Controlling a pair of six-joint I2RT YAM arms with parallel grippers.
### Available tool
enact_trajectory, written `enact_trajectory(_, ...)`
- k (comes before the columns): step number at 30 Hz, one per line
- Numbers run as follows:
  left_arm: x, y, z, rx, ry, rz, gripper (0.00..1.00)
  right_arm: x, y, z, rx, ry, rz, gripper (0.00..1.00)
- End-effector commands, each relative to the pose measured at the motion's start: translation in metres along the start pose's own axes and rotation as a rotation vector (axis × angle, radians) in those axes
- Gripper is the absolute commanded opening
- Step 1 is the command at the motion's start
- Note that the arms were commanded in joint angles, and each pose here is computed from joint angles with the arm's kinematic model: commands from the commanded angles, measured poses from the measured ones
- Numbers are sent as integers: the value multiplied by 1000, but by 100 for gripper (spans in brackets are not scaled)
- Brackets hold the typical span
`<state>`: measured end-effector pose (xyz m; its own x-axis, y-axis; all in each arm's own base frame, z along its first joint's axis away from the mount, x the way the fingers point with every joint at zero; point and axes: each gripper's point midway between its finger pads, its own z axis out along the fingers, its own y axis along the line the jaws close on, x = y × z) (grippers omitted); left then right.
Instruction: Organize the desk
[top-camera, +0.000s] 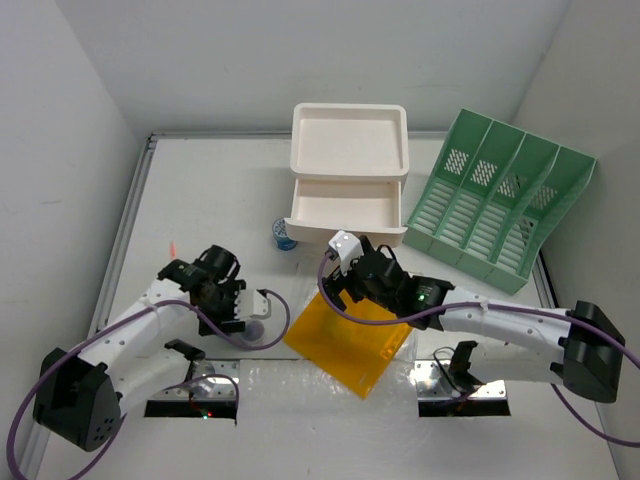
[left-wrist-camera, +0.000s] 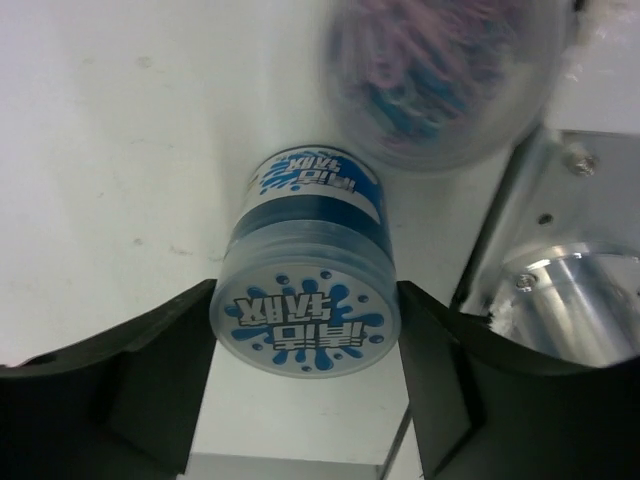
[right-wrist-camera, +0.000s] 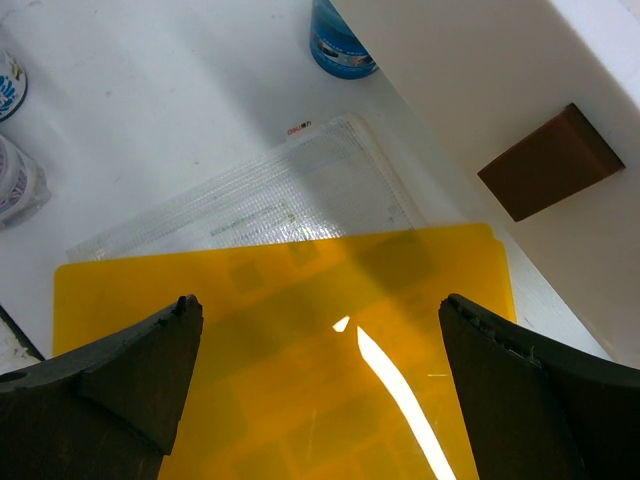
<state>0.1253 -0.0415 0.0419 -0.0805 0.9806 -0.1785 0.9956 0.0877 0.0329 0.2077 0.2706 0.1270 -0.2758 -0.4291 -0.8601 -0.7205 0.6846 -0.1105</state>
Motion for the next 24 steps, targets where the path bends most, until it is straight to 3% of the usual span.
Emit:
enact_trajectory(1, -17, 20, 0, -74, -66, 26, 57, -18, 2, 3, -2, -61, 8, 99)
enact_trajectory(5, -18, 21, 1, -58, -66, 26, 27, -18, 2, 1, -2, -55, 11, 99)
enact_trajectory(6, -18, 20, 1, -56, -65, 33, 11, -18, 1, 0, -1, -55, 11, 99)
enact_trajectory(8, -21, 18, -2, -46, -80, 50, 1, -16, 0, -2, 1, -56, 11, 99)
enact_trajectory(13, -36, 40, -27, -141, -135, -18, 0, -21, 5, -3, -29, -63, -7, 99)
enact_trajectory(17, -68, 71, -99, -249, -300, -121, 0, -43, 19, -8, -123, -115, -62, 99)
enact_trajectory(20, -92, 61, -150, -224, -410, -122, 0, -65, 22, -19, -165, -143, -131, 99)
enact_trajectory(24, -120, 46, -202, -211, -568, -144, 0, -121, 23, -48, -207, -296, -246, 99)
